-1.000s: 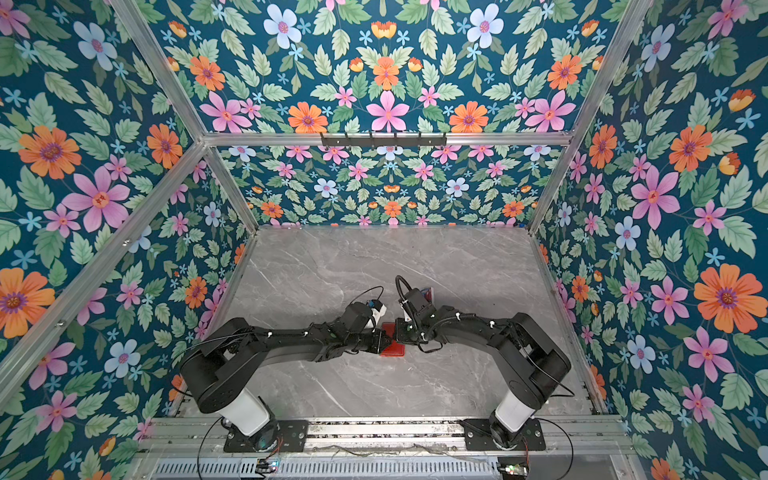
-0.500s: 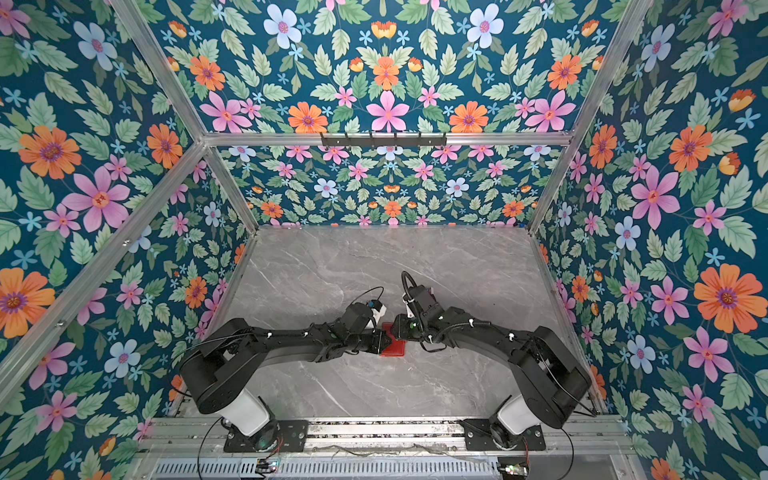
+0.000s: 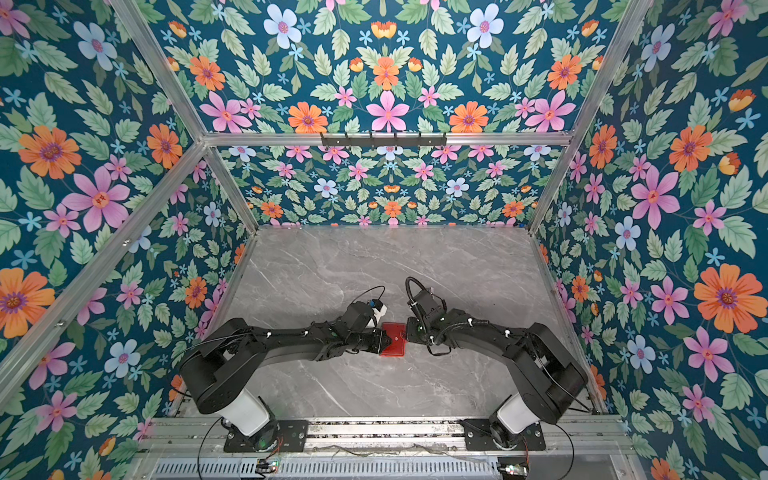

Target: Put the credit cards into the card holder

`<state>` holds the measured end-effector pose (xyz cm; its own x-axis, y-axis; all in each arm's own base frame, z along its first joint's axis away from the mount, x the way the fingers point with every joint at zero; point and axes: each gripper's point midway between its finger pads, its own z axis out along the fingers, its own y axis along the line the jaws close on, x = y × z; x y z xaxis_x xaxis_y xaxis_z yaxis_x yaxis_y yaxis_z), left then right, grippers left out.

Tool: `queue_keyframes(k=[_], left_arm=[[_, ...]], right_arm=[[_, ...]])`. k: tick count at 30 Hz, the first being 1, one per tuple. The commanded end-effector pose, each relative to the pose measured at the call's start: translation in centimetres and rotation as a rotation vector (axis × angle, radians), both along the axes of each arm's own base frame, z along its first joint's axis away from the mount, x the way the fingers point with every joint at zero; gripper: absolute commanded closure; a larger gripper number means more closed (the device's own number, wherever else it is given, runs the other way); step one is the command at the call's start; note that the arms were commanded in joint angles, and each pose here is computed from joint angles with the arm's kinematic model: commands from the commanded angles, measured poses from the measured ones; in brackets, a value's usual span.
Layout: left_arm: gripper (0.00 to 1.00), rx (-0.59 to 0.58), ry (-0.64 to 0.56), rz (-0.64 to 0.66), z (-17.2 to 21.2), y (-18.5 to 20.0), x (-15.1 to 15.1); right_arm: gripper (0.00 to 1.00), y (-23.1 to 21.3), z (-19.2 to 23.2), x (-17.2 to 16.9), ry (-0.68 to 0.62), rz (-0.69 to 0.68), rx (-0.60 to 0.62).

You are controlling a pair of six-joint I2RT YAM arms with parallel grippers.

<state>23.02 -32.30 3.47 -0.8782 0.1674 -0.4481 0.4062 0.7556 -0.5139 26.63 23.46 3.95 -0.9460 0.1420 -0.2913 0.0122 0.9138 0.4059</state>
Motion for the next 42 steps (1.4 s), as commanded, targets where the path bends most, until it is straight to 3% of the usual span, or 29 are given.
queue_keyframes(k=[1, 12, 25, 38, 42], left_arm=[[0.86, 0.034, -0.004, -0.001, -0.4, 0.4, 0.1], [0.84, 0.024, -0.059, 0.034, 0.7, -0.3, 1.7], [0.72, -0.011, -0.060, 0.007, 1.0, -1.0, 1.6], [0.78, -0.037, -0.031, -0.031, 0.6, -1.6, 0.9], [0.84, -0.050, -0.023, -0.036, 0.4, -1.9, 0.8]], right_arm=[[0.68, 1.2, 0.2, 0.1, 0.004, 0.026, 0.046], [0.68, 1.4, -0.9, 0.0, 0.036, 0.039, 0.037], [0.68, 1.4, -1.6, -0.1, 0.058, 0.045, 0.019], [0.68, 1.5, -1.5, 0.1, 0.059, 0.050, 0.014], [0.68, 1.6, -1.4, 0.1, 0.059, 0.052, 0.013]])
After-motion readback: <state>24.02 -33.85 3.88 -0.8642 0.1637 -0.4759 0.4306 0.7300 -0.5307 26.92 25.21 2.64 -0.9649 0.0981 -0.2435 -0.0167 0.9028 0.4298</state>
